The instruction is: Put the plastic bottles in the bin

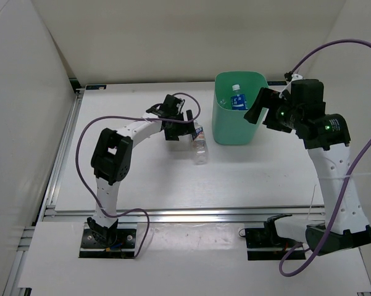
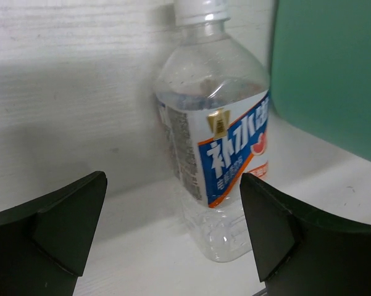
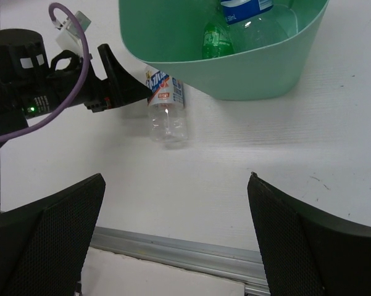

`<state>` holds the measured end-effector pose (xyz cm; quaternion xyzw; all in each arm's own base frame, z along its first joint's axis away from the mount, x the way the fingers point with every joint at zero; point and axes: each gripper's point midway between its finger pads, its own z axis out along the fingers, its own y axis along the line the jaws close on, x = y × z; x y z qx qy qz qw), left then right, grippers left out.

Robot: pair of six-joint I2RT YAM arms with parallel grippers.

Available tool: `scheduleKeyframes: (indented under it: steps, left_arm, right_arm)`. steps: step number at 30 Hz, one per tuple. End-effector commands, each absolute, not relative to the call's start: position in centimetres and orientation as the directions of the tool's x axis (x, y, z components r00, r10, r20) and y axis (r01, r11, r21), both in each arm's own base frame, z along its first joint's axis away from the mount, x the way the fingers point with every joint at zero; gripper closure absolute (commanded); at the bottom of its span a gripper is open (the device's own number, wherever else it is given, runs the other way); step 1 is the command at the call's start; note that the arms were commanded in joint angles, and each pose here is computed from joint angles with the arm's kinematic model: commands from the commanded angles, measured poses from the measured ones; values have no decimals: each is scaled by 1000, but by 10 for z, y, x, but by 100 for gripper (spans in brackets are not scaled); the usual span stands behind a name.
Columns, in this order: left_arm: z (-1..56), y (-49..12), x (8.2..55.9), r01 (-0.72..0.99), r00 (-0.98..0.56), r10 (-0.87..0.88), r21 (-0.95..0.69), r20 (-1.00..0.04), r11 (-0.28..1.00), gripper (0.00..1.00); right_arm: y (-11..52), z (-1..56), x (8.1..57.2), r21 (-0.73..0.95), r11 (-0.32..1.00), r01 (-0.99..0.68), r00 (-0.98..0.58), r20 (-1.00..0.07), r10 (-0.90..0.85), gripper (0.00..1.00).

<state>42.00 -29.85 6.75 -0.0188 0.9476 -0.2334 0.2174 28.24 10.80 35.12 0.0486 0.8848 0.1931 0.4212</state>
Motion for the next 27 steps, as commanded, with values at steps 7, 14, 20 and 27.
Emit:
scheduleKeyframes:
  steps: [7, 14, 20, 27]
  left_arm:
    - [92, -332, 430, 146, -894, -108, -511, -434, 847, 0]
    - [74, -368, 419, 190, -927, -37, -553, -372, 811, 0]
    - [36, -351, 399, 73, -973, -53, -518, -225, 852, 9]
    - [60, -300, 417, -50, -960, -180, -498, -215, 866, 38]
  right_arm:
    - [108, 357, 281, 371, 922, -114, -612, -757, 229, 0]
    - [105, 353, 279, 358, 927, -109, -615, -757, 220, 0]
    - [103, 347, 278, 351, 931, -97, -621, -753, 219, 0]
    - [101, 347, 278, 340, 935, -99, -610, -763, 213, 0]
